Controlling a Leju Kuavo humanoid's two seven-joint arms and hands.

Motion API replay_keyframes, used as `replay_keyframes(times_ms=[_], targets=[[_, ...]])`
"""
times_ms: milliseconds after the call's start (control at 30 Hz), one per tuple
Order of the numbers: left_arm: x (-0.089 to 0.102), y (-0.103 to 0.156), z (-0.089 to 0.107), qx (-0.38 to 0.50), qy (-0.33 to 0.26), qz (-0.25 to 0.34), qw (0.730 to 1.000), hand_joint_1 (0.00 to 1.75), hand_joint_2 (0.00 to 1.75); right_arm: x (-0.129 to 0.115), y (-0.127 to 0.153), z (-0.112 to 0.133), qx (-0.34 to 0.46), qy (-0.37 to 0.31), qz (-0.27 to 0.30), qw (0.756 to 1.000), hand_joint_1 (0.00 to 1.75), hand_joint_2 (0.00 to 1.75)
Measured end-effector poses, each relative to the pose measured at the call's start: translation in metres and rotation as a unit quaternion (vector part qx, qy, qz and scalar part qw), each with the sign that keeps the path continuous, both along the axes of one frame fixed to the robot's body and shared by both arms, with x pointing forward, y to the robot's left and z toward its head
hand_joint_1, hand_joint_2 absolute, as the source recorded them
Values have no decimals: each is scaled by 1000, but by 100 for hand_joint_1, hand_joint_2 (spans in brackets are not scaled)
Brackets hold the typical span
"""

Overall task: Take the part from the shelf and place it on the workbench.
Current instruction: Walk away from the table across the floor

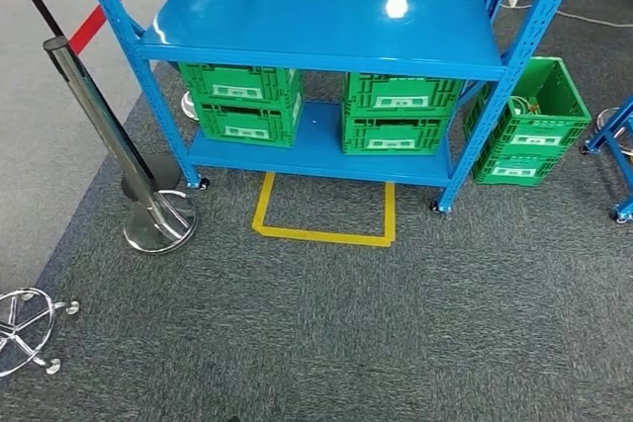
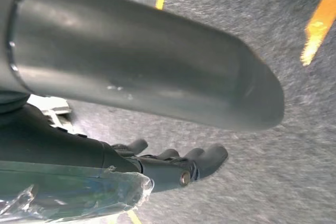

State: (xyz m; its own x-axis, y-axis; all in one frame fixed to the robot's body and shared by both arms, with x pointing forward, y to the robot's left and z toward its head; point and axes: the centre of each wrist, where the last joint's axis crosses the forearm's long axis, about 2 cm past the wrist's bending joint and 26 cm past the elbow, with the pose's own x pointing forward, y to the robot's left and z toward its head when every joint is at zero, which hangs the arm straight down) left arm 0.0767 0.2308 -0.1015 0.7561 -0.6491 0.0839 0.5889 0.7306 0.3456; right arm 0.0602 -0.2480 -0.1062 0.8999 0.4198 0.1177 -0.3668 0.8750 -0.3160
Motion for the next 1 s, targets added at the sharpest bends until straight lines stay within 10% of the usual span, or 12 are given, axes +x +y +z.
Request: replay_keyframes(times_ms=[367, 500, 1000], targets=[[-2, 2, -1, 3, 6, 4, 1000, 0, 0, 0, 0, 0, 0, 1, -5, 1000, 0, 0], [-4, 3, -1, 6, 14, 12, 1000, 0, 175, 2, -1, 0, -1, 2, -12, 1000, 0, 175], [-6, 5, -2, 7, 17, 15, 1000, 0, 175, 2, -1, 0, 2, 5, -28, 1000, 0, 175]])
